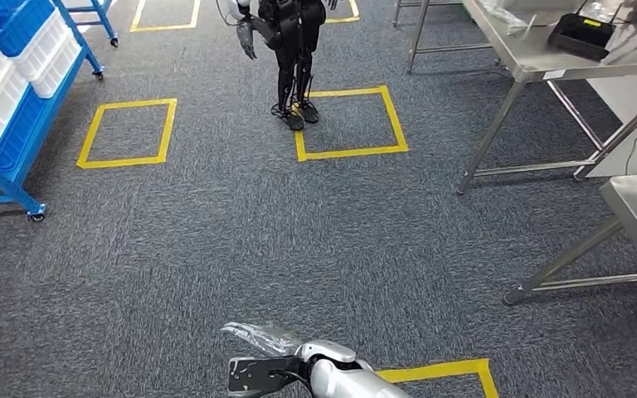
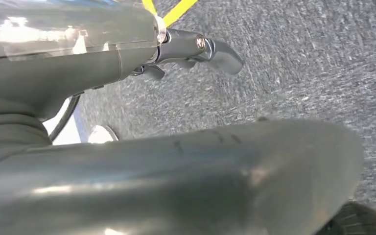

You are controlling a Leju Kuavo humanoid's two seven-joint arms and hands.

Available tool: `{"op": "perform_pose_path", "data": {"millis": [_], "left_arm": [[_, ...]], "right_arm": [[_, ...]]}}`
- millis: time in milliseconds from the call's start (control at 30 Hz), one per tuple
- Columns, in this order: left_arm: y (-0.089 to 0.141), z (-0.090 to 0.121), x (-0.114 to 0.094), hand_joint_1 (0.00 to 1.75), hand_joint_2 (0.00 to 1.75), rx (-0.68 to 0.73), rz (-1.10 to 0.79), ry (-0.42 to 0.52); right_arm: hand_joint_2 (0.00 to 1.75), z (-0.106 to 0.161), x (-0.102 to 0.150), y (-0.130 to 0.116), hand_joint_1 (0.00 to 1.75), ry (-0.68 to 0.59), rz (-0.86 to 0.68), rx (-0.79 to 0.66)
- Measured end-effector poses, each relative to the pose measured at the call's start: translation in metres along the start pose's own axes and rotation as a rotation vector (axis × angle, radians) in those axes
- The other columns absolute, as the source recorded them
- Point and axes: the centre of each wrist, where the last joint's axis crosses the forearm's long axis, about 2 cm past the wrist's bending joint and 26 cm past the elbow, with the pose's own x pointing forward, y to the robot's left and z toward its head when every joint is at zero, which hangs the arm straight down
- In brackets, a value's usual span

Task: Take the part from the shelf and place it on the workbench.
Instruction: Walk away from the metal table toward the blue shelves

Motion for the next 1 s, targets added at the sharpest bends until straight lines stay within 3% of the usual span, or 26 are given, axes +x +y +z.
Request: {"op": "perform_pose_path", "data": {"millis": [1000], "left_arm": [[0.0019,0.0,0.0053,0.0,0.0,0.001,0.001,-0.013]], "right_arm": [[1.75,0.0013,-0.0011,-0.0015,0.0,-0.009,0.009,0.001]]}}
